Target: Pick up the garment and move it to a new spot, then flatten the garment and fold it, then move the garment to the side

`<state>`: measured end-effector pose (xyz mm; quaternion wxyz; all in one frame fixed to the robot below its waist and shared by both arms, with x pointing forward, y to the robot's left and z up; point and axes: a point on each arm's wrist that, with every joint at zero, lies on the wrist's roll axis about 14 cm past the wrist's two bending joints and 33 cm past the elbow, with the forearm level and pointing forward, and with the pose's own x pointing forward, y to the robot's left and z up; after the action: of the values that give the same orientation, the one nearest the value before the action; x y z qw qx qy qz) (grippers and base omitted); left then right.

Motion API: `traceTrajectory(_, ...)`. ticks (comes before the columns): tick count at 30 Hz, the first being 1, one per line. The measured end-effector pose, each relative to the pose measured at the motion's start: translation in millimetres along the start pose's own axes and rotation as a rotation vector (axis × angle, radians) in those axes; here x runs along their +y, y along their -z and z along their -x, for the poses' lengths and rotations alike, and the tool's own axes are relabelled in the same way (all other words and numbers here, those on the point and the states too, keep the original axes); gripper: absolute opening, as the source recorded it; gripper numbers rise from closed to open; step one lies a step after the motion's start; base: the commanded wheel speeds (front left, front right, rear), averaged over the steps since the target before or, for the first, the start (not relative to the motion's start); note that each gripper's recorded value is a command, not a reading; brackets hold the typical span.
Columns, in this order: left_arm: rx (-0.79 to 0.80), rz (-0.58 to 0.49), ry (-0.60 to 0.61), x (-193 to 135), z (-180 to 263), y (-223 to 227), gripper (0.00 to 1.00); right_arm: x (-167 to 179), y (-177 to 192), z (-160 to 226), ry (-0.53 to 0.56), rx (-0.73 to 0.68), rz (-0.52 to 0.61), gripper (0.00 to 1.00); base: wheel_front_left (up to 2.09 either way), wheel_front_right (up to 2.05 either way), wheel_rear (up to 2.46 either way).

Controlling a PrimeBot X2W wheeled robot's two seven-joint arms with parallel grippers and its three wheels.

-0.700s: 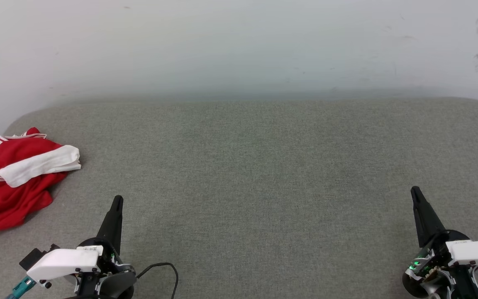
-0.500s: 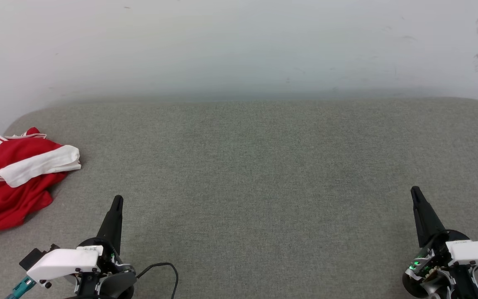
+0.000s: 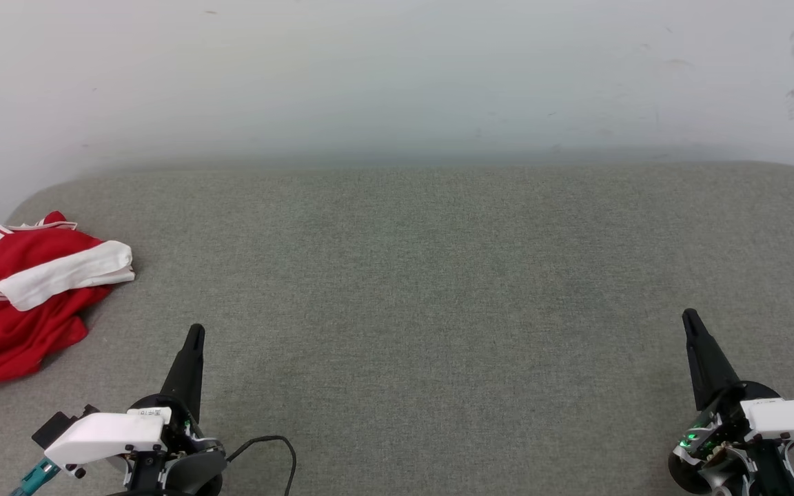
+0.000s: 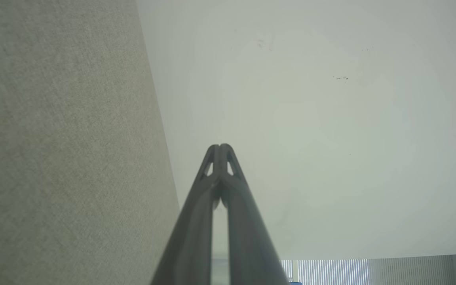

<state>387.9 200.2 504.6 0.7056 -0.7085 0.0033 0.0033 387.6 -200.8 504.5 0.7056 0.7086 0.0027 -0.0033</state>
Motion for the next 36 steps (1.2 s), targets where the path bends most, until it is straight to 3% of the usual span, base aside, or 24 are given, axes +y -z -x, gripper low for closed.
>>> traceTrajectory(33,0.0,0.0,0.0,0,0,0,0.0,0,0,0,0.0,0.0,0.0,0.0,0.0,0.0,0.0)
traceTrajectory(34,0.001,0.001,-0.005,2,1,0,1.0,-2,0,1,0.006,0.0,-0.001,1.0,0.0,0.0,0.0)
traceTrajectory(36,-0.002,0.005,-0.038,13,5,0,1.0,-13,-1,5,0.039,-0.002,-0.003,1.0,0.0,0.0,0.0)
